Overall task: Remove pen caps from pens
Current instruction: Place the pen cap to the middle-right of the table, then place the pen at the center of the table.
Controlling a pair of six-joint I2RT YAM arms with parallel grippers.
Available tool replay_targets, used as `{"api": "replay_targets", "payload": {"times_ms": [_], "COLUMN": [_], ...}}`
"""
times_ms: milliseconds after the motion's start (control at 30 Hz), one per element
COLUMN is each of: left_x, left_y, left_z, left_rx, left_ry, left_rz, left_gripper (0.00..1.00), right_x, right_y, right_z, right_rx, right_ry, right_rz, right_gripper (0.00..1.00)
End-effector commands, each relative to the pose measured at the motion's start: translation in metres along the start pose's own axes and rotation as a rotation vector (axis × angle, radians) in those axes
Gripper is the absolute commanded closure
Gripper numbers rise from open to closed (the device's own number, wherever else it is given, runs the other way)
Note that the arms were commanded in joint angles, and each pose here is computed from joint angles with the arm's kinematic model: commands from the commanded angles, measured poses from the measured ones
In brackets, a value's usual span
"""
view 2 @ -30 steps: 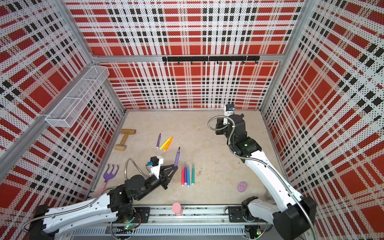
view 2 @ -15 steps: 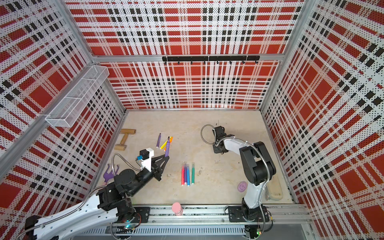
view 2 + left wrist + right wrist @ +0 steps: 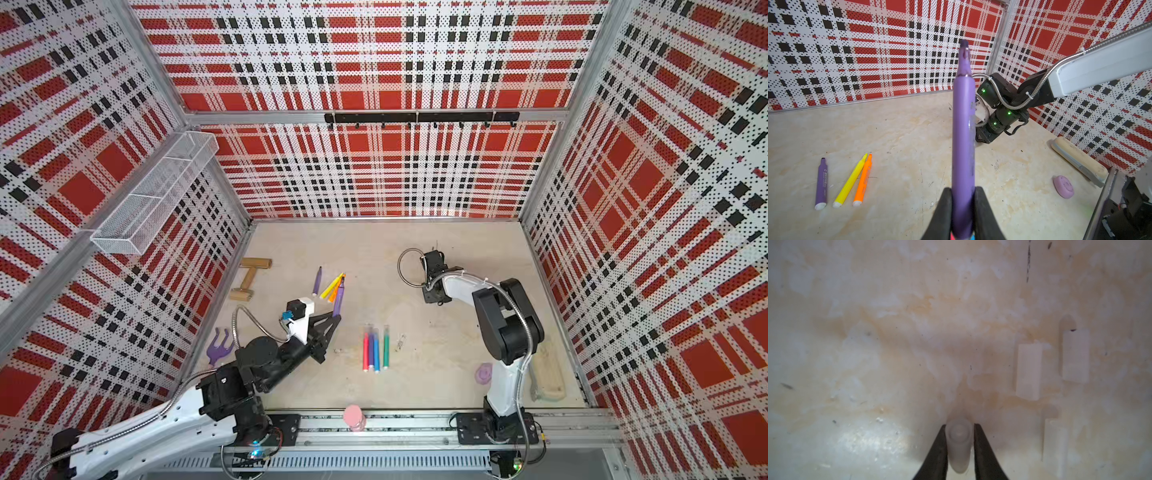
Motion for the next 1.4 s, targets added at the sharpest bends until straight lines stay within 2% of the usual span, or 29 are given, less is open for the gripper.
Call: {"api": "replay_targets", "payload": {"times_ms": [0, 300, 533, 733, 900, 1000, 1167, 1367], "left_x": [-0.005, -0.024, -0.065, -0.100, -0.136, -0.155, -0.182, -0.195], "left_y": [0.003, 0.031, 0.068, 0.095, 0.110, 0.116, 0.131, 0.141], "left_z": [-0.011, -0.022, -0.004, 0.017, 0.048, 0.066, 0.086, 0.097], "left_rx": [0.015, 0.064, 0.030, 0.052, 0.032, 0.039, 0.026, 0.008], "left_ry": [-0.001, 0.046, 0.269, 0.391, 0.530, 0.581, 0.676, 0.749], "left_rz": [-0.048, -0.203, -0.411, -0.420, -0.427, -0.404, -0.446, -0.521], "left_gripper": [1.00, 1.00, 1.00, 1.00, 1.00, 1.00, 0.99, 0.98], "right_x": [-0.006, 0.033, 0.081, 0.126, 0.151, 0.156, 0.147, 0.138], "right_y": [0.001, -0.002, -0.006, -0.011, -0.003, 0.014, 0.030, 0.042], "right_z": [0.009, -0.004, -0.019, -0.015, 0.002, 0.014, 0.038, 0.059], "right_rx": [0.020, 0.019, 0.035, 0.017, 0.002, 0.025, 0.005, -0.016], "right_ry": [0.049, -0.096, -0.221, -0.335, -0.421, -0.434, -0.424, -0.420], "right_rz": [0.001, -0.019, -0.012, -0.008, -0.060, -0.121, -0.174, -0.249], "right_gripper": [0.65, 0.52, 0.44, 0.34, 0.33, 0.33, 0.32, 0.31]}}
Point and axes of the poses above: each gripper's point midway between its finger pads, its own x axis back along the fingers, its own y axis along the line the jaws close on, z = x × y, the point moved 9 cm from there along x, back along the fingers, and after that the axes turned 10 degrees about x, right-handed, at the moved point
